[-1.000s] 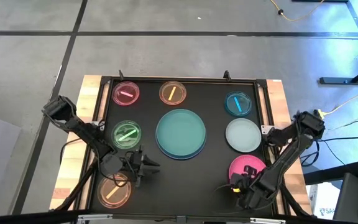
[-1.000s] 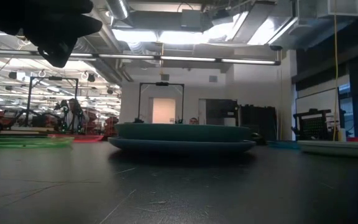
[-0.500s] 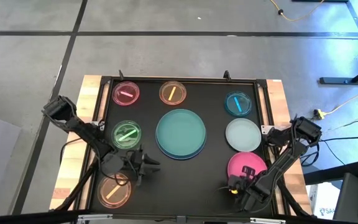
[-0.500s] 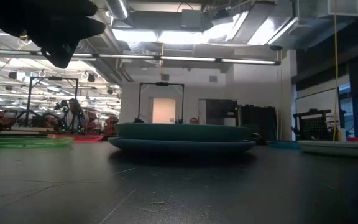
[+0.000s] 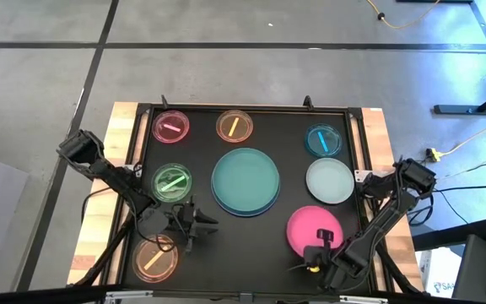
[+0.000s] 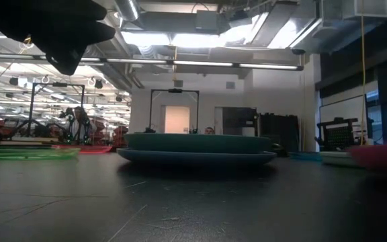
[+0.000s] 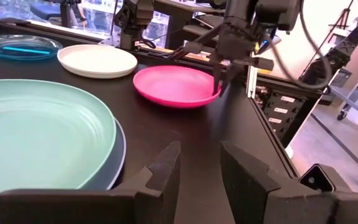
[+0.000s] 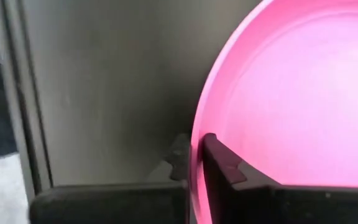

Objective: Stack plastic plates
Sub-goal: Stack the pink plate on top of the green plate

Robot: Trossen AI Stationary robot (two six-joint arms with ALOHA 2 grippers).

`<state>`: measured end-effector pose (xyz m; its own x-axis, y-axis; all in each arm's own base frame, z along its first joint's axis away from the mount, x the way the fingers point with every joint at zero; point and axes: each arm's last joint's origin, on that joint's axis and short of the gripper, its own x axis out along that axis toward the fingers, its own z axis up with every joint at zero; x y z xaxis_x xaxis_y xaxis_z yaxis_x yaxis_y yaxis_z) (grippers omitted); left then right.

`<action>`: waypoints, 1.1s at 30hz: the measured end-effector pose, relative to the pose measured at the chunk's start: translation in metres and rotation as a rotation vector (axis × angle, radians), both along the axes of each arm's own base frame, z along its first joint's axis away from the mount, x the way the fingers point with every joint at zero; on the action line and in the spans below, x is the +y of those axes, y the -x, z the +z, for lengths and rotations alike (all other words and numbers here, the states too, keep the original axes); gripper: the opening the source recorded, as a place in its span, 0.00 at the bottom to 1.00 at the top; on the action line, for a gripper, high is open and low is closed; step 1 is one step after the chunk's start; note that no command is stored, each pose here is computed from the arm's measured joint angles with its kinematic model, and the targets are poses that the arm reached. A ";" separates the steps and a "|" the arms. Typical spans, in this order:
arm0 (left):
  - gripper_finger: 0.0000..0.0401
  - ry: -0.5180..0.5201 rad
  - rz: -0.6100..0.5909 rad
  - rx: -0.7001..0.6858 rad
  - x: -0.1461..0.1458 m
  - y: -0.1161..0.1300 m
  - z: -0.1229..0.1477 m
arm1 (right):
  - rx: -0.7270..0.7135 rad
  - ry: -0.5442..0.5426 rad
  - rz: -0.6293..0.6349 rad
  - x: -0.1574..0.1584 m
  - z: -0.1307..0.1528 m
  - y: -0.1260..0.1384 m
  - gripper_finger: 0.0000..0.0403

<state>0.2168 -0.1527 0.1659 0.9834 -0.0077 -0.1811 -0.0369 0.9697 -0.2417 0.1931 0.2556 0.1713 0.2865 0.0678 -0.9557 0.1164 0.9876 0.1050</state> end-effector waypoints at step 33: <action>0.26 0.005 -0.049 0.012 -0.002 0.001 -0.001 | -0.270 0.475 0.324 -0.088 0.067 -0.120 0.00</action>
<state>0.2162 -0.1545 0.1652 0.9797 -0.0572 -0.1923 0.0083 0.9692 -0.2460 0.3135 0.1681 0.2382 0.5577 -0.2217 -0.7999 -0.1659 0.9144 -0.3692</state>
